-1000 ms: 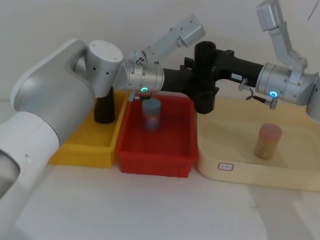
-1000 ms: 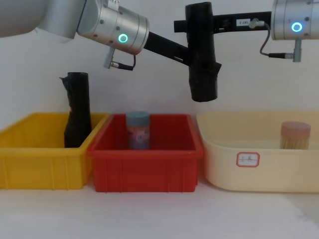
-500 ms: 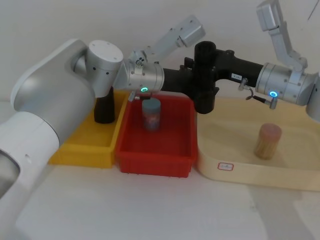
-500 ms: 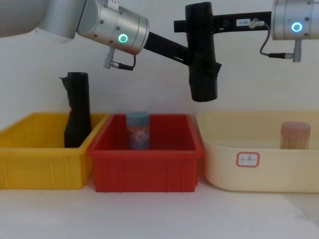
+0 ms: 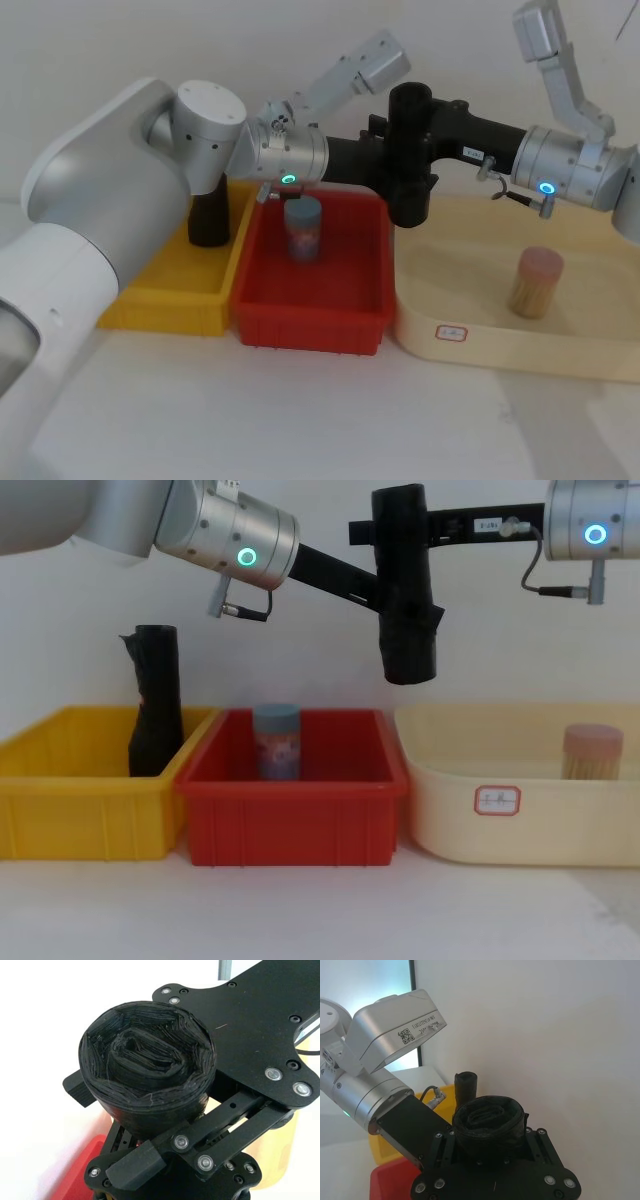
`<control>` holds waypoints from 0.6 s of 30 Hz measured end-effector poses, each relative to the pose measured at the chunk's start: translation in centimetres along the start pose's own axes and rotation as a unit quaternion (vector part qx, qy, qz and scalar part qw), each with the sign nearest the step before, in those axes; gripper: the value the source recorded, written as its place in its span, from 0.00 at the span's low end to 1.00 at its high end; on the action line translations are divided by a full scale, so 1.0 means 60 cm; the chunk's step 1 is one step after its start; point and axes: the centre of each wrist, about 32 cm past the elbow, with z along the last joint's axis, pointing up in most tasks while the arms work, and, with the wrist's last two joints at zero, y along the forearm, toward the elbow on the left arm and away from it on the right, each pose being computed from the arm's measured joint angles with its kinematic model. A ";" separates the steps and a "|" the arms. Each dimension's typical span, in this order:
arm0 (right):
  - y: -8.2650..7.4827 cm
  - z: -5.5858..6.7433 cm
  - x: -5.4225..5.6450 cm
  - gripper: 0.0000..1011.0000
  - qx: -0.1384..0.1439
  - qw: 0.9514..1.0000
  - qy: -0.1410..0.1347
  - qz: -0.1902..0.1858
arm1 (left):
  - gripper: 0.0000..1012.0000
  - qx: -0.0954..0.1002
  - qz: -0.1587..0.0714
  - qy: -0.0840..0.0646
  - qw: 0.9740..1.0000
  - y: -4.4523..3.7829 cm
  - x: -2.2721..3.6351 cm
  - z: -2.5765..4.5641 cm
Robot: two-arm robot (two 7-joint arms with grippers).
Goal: Pick up the garbage bag with the one hand and transfer it to the other hand.
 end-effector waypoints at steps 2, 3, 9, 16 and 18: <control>0.000 0.000 0.000 0.53 0.000 1.000 0.000 0.000 | 0.43 0.000 0.000 0.000 1.000 0.000 0.0000 0.000; 0.000 0.000 0.000 0.53 0.000 1.000 0.000 0.000 | 0.43 0.000 0.000 0.000 1.000 0.000 0.0000 0.000; 0.000 0.000 0.000 0.53 -0.002 1.000 -0.001 0.001 | 0.55 0.000 0.000 0.000 1.000 0.000 0.0000 0.000; -0.002 0.004 0.000 0.53 -0.008 1.000 -0.005 -0.002 | 0.78 0.000 0.000 0.000 1.000 0.000 0.0000 0.000; -0.005 0.005 0.000 0.53 -0.013 1.000 -0.007 -0.007 | 0.83 0.000 0.000 0.000 1.000 0.000 0.0000 0.000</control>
